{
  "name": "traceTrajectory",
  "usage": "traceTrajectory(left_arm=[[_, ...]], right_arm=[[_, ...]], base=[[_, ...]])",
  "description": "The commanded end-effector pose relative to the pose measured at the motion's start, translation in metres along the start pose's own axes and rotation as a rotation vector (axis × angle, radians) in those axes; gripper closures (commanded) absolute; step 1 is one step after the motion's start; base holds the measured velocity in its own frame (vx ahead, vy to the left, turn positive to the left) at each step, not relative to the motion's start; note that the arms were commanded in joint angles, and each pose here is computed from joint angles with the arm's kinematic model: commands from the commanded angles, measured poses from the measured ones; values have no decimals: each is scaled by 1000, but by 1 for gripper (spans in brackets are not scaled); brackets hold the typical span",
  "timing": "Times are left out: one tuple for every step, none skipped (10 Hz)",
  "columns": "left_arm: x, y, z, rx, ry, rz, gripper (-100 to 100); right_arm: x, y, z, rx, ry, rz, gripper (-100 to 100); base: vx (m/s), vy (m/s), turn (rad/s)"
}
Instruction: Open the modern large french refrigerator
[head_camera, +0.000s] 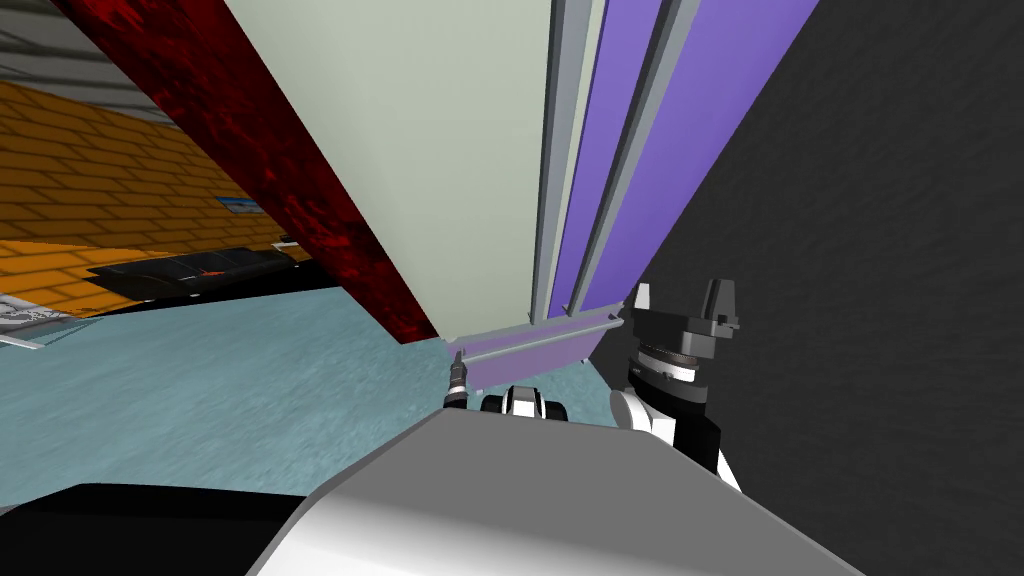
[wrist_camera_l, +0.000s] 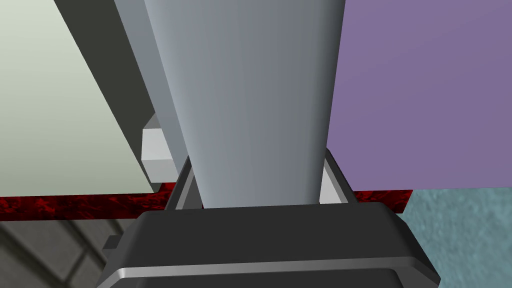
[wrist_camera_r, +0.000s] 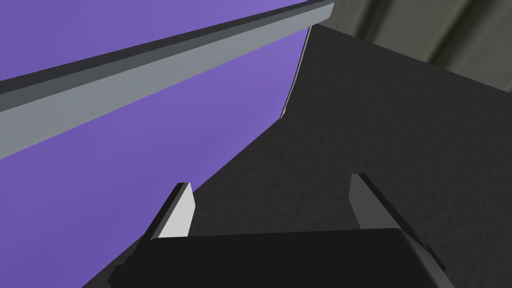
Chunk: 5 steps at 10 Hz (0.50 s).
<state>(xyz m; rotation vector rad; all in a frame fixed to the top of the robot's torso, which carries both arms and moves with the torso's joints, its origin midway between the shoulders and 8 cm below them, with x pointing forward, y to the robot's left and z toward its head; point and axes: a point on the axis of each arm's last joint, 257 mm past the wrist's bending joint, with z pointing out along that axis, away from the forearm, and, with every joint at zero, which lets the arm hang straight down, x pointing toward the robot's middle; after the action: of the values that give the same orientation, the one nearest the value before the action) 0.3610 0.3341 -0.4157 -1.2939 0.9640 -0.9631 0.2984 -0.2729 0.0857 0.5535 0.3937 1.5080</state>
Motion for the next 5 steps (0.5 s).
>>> traceTrajectory(left_arm=[[2,4,-14,-16,27,-4,100],[4,4,-21,-17,43,-6,100],[4,4,-21,-17,43,-6,100],[1,0,-17,0,36,-4,100],[4,-1,-10,-7,45,-5,100]], right_arm=[[0,0,0,0,0,0,0],[0,0,0,0,0,0,0],[0,0,0,0,0,0,0],[0,0,0,0,0,0,0],[0,0,0,0,0,0,0]], base=[[40,-22,70],[54,-30,169],[41,-32,67],[11,-8,16],[-100,-34,30]])
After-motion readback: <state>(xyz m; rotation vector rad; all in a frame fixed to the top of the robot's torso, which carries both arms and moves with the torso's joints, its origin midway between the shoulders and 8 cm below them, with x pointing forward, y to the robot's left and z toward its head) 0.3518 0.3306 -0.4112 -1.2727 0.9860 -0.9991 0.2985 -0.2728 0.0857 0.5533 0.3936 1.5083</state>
